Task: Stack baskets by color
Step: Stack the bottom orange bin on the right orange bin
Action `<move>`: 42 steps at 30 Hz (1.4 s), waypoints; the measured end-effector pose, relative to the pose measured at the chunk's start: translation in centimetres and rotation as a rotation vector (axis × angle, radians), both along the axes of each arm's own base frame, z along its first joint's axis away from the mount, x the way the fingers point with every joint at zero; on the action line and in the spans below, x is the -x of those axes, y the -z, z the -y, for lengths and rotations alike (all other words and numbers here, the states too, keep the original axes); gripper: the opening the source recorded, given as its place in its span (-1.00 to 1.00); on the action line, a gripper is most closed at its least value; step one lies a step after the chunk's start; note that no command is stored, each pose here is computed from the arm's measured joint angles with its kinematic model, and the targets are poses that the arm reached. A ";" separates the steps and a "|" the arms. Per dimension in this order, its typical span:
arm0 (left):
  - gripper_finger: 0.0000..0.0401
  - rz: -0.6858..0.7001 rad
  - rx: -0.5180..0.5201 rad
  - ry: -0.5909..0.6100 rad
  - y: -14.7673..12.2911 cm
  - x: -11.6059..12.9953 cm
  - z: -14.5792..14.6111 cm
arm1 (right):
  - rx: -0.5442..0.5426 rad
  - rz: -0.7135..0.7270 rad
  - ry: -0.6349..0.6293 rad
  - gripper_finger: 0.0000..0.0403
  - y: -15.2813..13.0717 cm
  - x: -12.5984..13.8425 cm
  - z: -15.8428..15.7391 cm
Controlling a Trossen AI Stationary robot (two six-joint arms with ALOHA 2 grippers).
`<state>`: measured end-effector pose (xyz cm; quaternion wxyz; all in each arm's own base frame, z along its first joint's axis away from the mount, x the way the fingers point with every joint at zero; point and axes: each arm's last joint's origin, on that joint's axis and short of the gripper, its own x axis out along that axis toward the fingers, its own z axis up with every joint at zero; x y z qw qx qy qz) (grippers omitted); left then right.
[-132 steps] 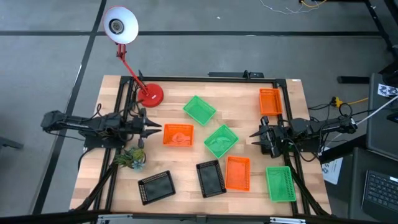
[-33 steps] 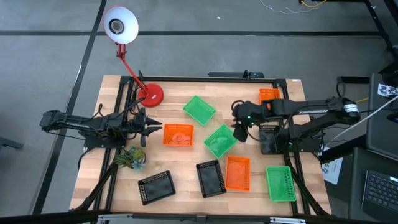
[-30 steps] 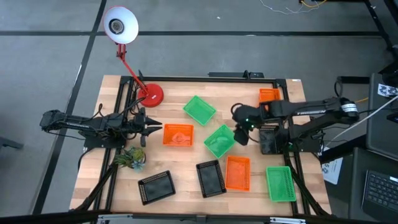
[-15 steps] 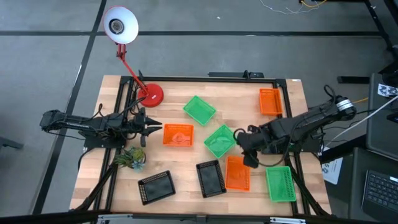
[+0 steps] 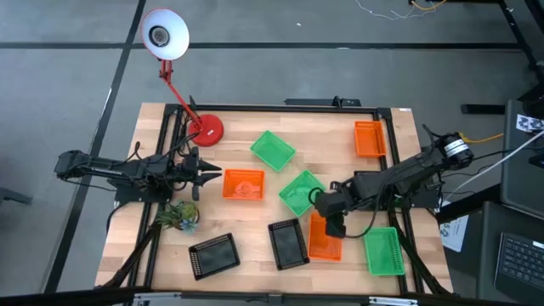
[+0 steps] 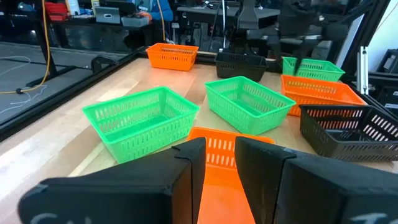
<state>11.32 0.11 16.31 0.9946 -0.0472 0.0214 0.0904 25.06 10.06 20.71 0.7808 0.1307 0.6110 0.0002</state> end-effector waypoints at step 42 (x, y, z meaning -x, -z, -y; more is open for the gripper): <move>-0.60 -0.006 0.003 -0.001 0.1 0.0 0.0 | 0.009 -0.013 -0.034 -0.29 0.7 -1.6 -11.7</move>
